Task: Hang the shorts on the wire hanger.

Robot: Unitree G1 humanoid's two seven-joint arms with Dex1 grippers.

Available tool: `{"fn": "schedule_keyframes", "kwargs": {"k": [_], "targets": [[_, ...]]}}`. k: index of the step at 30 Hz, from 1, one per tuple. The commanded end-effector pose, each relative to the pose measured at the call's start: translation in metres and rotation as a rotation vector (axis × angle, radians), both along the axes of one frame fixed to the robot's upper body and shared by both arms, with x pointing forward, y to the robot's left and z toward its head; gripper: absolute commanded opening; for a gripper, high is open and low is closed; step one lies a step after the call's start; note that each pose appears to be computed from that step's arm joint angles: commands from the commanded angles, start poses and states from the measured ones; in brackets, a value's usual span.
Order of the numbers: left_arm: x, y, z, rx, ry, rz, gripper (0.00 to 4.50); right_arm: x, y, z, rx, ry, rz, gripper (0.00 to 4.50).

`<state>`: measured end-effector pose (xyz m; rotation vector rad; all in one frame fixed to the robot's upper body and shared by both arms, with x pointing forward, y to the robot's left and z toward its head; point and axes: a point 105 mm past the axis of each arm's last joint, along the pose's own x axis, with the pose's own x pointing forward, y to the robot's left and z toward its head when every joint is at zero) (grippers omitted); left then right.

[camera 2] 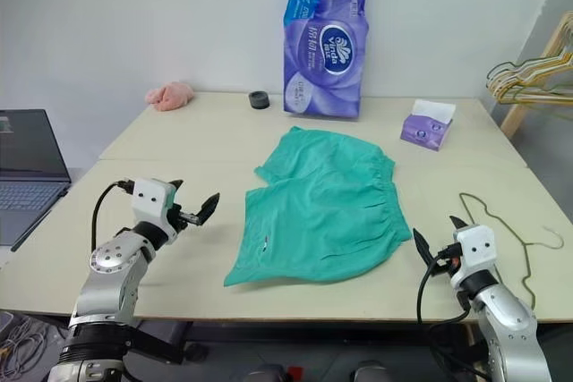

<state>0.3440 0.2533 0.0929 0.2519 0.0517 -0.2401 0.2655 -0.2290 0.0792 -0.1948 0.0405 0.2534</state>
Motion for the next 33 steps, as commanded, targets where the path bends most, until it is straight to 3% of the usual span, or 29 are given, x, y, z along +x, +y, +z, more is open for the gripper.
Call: {"fn": "schedule_keyframes", "kwargs": {"k": [1, 5, 20, 29, 33], "targets": [[0.001, 0.006, 0.012, 0.045, -0.052, 0.006, 4.5, 0.001, 0.001, 0.023, -0.017, -0.083, 0.001, 4.46], [0.0, 0.014, 0.003, 0.074, -0.018, 0.065, 4.5, 0.001, 0.002, 0.025, -0.023, -0.085, 0.005, 4.46], [-0.012, 0.0, 0.001, 0.042, -0.009, -0.05, 4.5, -0.001, 0.008, 0.028, -0.066, -0.081, 0.055, 4.46], [-0.034, -0.033, 0.006, 0.049, 0.058, -0.416, 4.5, -0.01, 0.018, 0.028, -0.156, -0.065, 0.165, 4.46], [-0.058, -0.056, 0.002, 0.047, 0.205, -0.683, 4.5, -0.02, 0.029, 0.026, -0.25, -0.035, 0.303, 4.46]]}}
